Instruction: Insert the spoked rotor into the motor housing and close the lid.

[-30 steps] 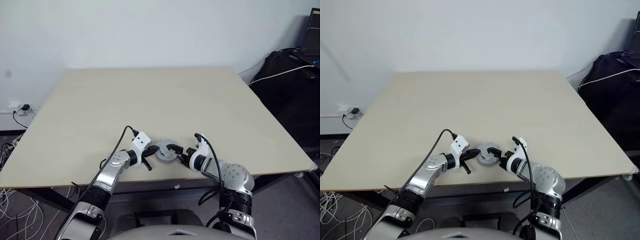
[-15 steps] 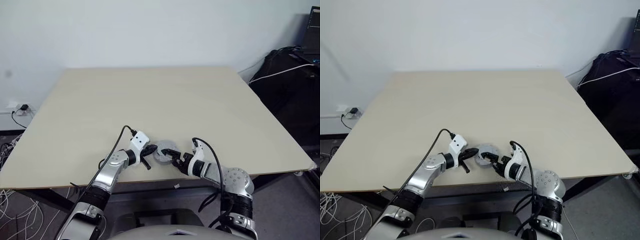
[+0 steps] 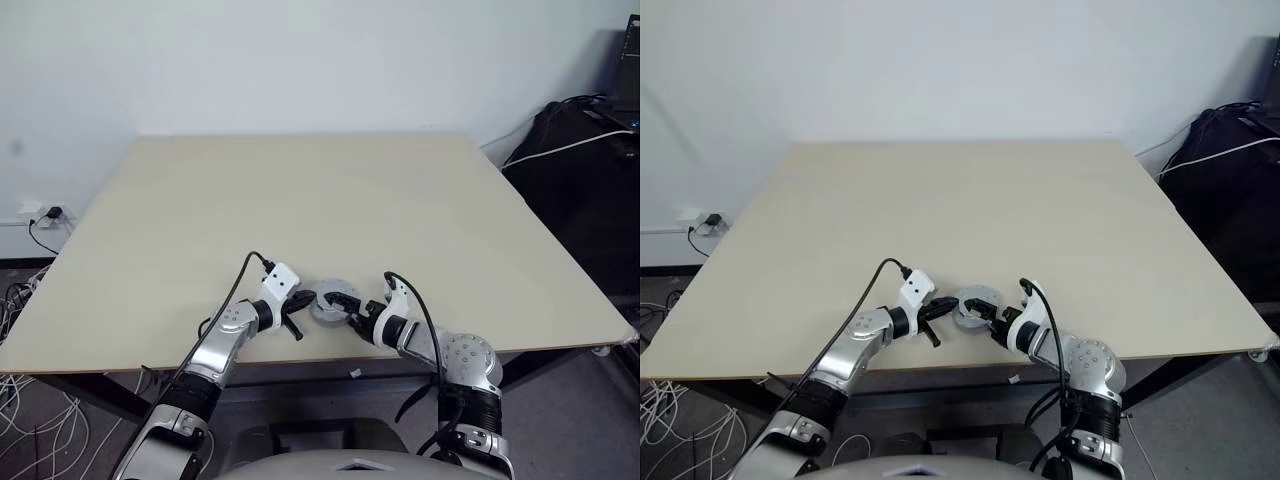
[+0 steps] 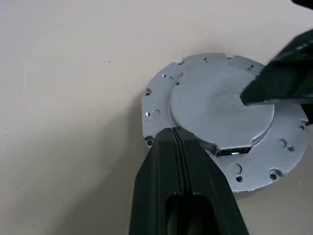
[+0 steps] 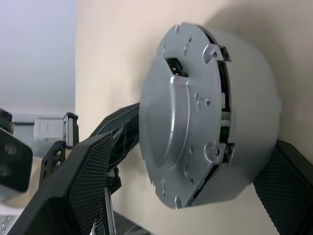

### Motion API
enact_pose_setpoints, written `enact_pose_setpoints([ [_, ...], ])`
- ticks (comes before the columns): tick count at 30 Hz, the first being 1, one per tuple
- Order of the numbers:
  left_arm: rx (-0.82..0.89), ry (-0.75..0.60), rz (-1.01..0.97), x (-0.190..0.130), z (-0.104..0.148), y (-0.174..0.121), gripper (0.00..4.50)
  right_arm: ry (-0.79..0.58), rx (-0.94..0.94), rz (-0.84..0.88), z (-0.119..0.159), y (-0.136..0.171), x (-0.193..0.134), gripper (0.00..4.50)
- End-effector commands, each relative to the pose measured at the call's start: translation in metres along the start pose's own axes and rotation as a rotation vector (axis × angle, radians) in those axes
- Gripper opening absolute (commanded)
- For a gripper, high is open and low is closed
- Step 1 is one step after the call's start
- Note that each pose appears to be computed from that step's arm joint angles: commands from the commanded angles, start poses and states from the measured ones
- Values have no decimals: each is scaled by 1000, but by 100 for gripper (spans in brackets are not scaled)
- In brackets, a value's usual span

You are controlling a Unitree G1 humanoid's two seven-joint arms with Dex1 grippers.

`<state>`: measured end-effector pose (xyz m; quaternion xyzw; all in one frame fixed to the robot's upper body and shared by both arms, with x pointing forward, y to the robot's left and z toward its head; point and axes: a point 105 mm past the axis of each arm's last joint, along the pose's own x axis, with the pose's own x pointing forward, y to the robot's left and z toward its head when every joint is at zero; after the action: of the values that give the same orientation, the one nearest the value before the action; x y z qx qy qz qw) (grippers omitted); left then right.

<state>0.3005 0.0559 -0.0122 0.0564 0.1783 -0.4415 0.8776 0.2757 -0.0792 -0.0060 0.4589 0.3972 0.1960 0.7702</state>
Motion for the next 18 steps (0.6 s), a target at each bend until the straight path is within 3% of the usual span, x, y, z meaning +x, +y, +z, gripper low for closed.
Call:
enact_pose_setpoints([
  [1,16,0,-42,6,3,-10,0,-13,22,89,-7,25,15,409],
  [6,15,0,-44,6,3,-10,0,-9,17,102,-8,27,14,262],
  [8,15,1,-44,6,2,-10,0,-8,16,110,-8,29,13,225],
  [18,14,2,-35,5,1,-9,0,32,8,179,-17,42,9,217],
])
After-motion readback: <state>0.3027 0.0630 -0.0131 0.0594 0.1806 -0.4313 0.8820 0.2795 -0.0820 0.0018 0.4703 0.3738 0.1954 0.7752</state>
